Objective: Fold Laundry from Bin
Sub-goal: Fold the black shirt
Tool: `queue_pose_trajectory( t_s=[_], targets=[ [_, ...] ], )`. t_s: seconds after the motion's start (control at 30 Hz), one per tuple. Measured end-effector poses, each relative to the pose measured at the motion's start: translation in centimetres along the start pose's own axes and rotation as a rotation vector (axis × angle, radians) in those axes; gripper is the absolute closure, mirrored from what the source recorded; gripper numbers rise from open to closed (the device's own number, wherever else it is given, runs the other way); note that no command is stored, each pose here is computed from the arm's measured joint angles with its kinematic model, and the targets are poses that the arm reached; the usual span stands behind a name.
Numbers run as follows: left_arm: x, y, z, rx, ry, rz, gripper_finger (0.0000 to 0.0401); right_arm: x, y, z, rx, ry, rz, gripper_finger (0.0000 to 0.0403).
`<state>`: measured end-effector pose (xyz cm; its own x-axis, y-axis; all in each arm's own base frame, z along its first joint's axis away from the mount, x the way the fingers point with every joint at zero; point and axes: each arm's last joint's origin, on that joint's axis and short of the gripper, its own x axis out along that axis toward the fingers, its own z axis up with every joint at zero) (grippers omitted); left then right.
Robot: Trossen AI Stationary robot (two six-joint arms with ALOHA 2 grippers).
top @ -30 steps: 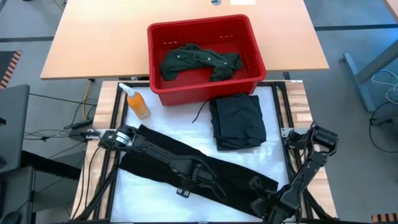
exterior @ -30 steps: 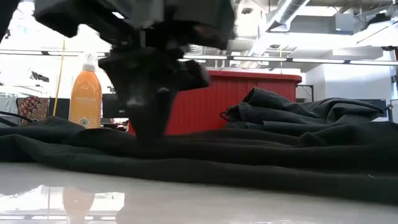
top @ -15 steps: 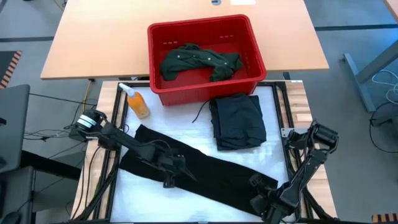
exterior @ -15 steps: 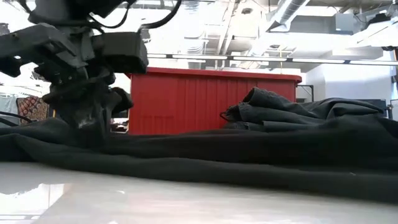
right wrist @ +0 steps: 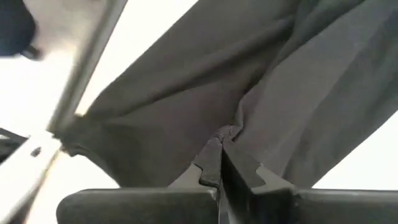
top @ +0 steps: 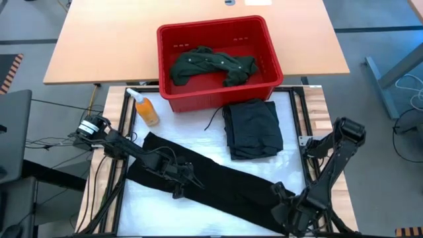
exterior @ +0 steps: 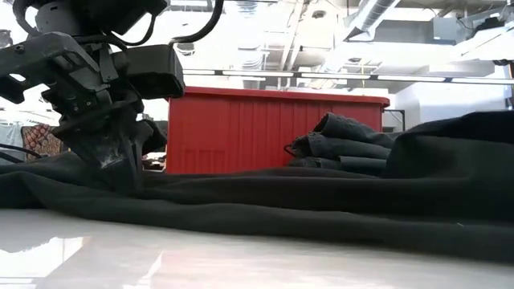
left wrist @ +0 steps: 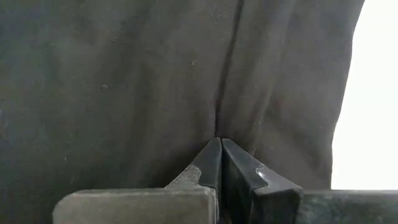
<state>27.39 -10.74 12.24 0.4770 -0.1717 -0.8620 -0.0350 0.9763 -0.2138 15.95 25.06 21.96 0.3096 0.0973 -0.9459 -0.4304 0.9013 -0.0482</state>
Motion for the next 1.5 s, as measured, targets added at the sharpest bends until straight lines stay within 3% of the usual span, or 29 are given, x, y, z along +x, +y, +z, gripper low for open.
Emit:
queue_pose_trajectory(
  t_s=[0.3, 0.53, 0.8, 1.0, 1.1, 1.23, 1.4, 1.5],
  targets=[
    [0.1, -0.1, -0.1, -0.005, 0.017, -0.026, 0.0401, -1.1, 2.8, 0.3, 0.112, -0.032, 0.309, 0.0387],
    [0.1, -0.1, -0.1, -0.005, 0.02, -0.032, 0.0401, -1.4, 3.9, -0.1, 0.205, -0.058, 0.323, 0.0376],
    [-0.2, -0.4, -0.1, -0.016, 0.031, -0.076, 0.0401, -2.0, 4.8, 1.3, 0.236, -0.19, 0.441, 0.0384],
    [-2.9, -1.5, 0.7, 0.074, -0.087, -0.028, 0.0401, -2.1, 5.0, 1.5, 0.283, -0.198, 0.47, 0.0384],
    [-4.1, -1.9, 1.4, 0.084, -0.147, -0.049, 0.0401, -2.1, 5.1, 1.5, 0.287, -0.198, 0.477, 0.0385],
    [-4.4, -2.5, 1.0, 0.103, -0.122, -0.11, 0.0401, -2.2, 5.3, 1.5, 0.288, -0.207, 0.49, 0.0381],
    [-4.4, -2.9, 0.6, 0.095, -0.094, -0.117, 0.0401, -1.7, 4.9, 1.3, 0.512, -0.159, 0.429, 0.0358],
    [-4.4, -2.9, 0.6, 0.095, -0.099, -0.102, 0.0401, -1.6, 4.7, 1.2, 0.564, -0.134, 0.416, 0.0343]
  ],
)
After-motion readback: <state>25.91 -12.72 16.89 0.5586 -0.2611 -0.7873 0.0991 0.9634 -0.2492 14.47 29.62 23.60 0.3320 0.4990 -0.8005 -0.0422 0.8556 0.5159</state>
